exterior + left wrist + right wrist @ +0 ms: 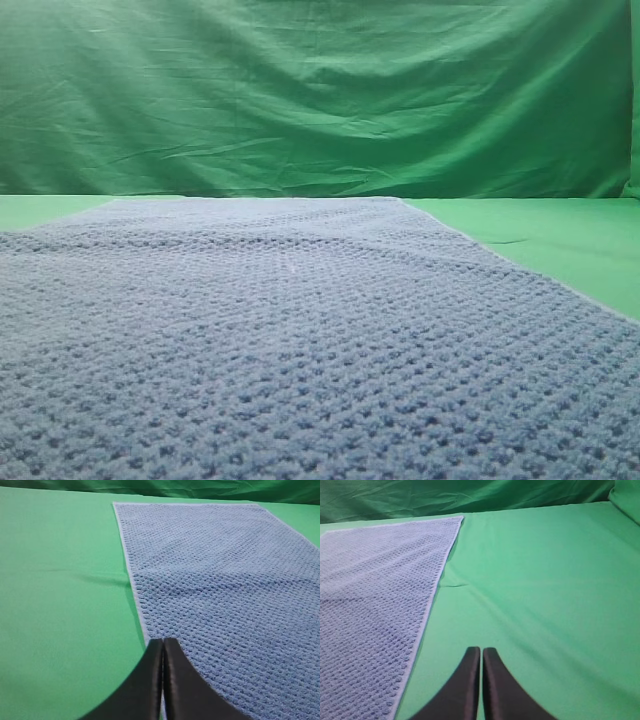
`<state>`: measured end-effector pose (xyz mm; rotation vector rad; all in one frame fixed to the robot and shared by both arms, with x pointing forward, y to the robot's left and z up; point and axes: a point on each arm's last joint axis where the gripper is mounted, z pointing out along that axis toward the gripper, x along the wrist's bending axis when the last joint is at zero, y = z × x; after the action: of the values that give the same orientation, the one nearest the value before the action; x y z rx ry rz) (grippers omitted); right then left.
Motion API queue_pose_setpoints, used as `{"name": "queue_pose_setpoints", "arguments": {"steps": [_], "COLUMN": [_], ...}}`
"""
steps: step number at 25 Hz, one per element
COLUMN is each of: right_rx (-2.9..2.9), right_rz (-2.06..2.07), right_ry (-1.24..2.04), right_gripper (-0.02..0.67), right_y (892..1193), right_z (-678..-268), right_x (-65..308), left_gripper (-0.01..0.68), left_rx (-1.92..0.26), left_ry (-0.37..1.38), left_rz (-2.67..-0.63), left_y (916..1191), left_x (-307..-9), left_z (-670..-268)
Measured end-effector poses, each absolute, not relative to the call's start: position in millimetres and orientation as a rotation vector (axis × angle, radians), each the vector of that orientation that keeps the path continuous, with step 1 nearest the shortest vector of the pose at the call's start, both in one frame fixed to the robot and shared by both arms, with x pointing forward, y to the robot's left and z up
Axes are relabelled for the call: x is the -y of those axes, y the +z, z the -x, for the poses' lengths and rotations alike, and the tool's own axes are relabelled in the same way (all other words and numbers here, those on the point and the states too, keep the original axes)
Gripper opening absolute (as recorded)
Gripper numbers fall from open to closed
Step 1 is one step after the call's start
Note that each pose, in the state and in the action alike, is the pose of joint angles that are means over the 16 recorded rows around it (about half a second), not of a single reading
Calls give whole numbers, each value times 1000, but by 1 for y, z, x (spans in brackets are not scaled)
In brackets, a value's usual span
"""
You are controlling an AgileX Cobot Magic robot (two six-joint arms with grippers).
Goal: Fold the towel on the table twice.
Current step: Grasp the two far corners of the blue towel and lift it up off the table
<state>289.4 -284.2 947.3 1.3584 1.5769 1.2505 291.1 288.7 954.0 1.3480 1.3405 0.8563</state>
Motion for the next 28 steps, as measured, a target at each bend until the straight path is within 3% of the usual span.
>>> {"name": "queue_pose_setpoints", "arguments": {"steps": [10,16,28], "right_rx": [-1391,-1239,-1479], "right_rz": [-1344,-1300,-1306], "right_ry": [1425,1546,1463], "right_gripper": [0,0,0], "right_y": [963,990,1076], "right_z": [-293,-292,-312], "right_x": [284,286,274], "left_gripper": [0,0,0], "left_rx": [-1375,-1309,-1150], "left_ry": [640,596,732], "left_rz": [-1076,-950,-1145], "left_y": [964,991,1055], "left_x": [-283,-282,-275], "left_z": [-292,-290,-296]}}
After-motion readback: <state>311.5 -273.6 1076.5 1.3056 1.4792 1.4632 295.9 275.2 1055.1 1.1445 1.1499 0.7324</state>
